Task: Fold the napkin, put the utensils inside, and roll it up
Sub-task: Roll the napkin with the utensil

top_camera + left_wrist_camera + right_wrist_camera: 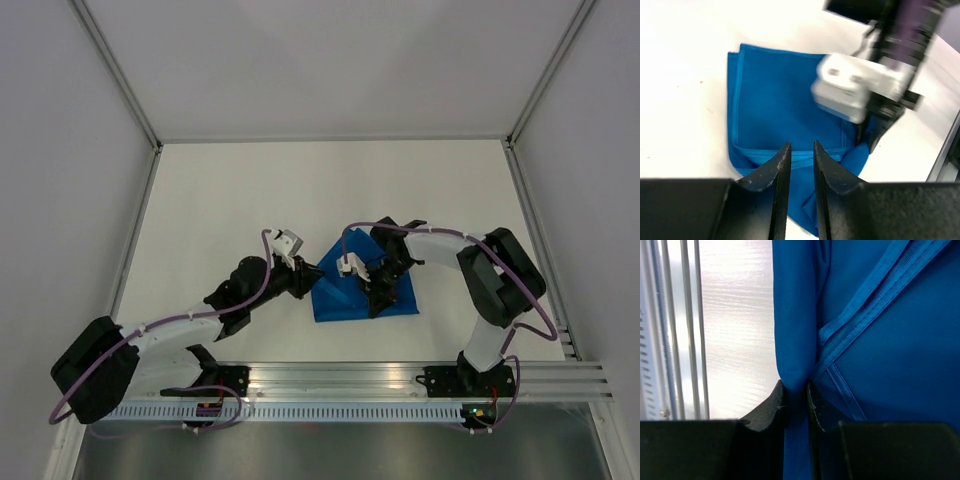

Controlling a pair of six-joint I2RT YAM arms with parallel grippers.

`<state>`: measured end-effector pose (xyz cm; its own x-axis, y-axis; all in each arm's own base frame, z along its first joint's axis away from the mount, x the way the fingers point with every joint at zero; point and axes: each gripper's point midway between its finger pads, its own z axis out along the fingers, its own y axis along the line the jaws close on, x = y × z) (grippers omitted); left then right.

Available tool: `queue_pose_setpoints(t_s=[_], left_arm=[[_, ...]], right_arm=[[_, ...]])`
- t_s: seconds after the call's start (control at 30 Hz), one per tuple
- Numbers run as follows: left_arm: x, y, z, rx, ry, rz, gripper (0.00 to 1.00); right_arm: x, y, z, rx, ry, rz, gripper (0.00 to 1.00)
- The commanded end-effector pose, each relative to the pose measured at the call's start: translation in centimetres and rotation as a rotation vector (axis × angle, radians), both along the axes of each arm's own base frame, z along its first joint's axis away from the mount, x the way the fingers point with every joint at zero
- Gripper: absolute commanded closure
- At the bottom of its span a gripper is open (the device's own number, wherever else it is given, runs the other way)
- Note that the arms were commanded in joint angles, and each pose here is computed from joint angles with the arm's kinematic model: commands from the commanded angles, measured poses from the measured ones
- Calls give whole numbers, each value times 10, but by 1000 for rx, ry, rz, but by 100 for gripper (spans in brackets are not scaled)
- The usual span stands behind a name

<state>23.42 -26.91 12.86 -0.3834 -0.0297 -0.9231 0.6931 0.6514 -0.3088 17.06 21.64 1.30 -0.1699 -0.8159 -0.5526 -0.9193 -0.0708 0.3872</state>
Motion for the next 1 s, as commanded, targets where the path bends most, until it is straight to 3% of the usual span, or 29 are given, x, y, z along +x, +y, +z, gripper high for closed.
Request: queue_pose_setpoints(t_s=[0.0, 0.23, 0.43, 0.67, 0.97], left_arm=[[5, 4, 26, 36, -234, 74, 71], [-29, -33, 6, 246, -399, -72, 69], [-63, -86, -45, 468, -496, -288, 69], [-71, -122, -56, 525, -594, -378, 61], [-76, -128, -85, 612, -608, -476, 55]], right_arm=[[-6, -15, -21, -58, 100, 48, 94], [6, -17, -25, -81, 167, 13, 94], [9, -21, -31, -95, 187, -5, 94], [8, -23, -36, -109, 194, -13, 94], [10, -23, -38, -116, 199, -23, 94]])
